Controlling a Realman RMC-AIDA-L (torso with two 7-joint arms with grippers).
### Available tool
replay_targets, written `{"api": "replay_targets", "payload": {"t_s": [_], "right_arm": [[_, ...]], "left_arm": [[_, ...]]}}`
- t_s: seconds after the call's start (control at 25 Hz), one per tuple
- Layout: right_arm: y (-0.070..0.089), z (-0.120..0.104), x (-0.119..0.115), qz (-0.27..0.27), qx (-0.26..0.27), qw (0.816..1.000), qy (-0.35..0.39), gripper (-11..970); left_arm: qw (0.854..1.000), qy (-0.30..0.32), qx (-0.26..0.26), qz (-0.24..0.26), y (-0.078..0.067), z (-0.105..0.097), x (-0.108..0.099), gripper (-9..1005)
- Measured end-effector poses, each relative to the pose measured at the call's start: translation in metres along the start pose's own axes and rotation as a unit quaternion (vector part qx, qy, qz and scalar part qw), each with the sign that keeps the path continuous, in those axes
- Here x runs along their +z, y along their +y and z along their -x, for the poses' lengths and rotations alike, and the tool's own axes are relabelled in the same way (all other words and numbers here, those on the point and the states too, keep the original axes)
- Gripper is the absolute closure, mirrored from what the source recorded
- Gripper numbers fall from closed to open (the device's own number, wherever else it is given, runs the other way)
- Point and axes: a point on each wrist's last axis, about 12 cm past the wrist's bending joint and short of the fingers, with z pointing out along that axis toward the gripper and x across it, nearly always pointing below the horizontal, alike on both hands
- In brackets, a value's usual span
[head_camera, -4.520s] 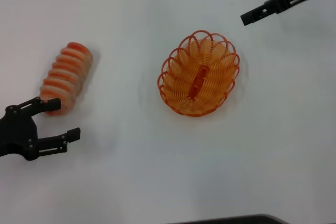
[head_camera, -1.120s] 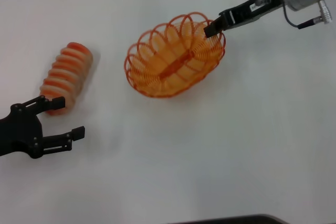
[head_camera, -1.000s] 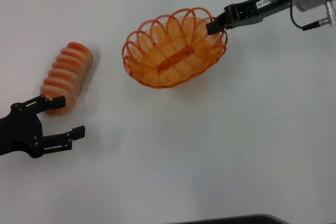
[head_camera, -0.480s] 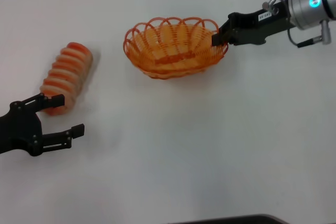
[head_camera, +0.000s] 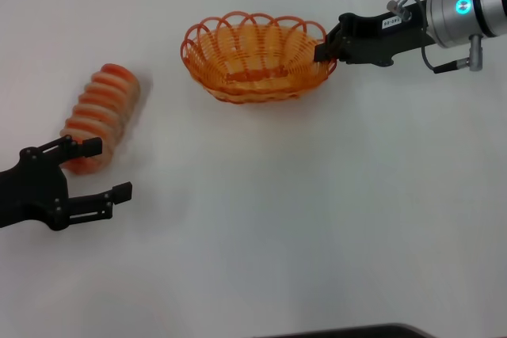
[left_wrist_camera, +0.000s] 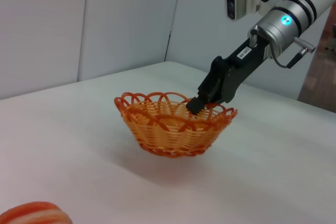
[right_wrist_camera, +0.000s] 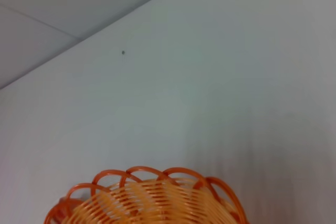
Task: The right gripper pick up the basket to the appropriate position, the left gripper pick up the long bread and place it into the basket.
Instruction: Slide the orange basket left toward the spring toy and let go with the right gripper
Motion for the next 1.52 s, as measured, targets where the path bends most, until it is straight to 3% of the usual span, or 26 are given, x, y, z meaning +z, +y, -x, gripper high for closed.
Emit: {"api": "replay_targets", "payload": {"t_s": [1.28, 1.52], "right_arm": [[-0.011, -0.018, 0.009, 0.048, 0.05, 0.998, -0.003, 717], [-0.01, -0.02, 0.006, 0.071, 0.061, 0.996, -0.001, 482]], "left_arm": [[1.0, 0.002, -0.003, 0.001, 0.0, 0.0, -0.001, 89], [1.0, 0.001, -0.003, 0.0, 0.0, 0.001, -0.001, 88]]}}
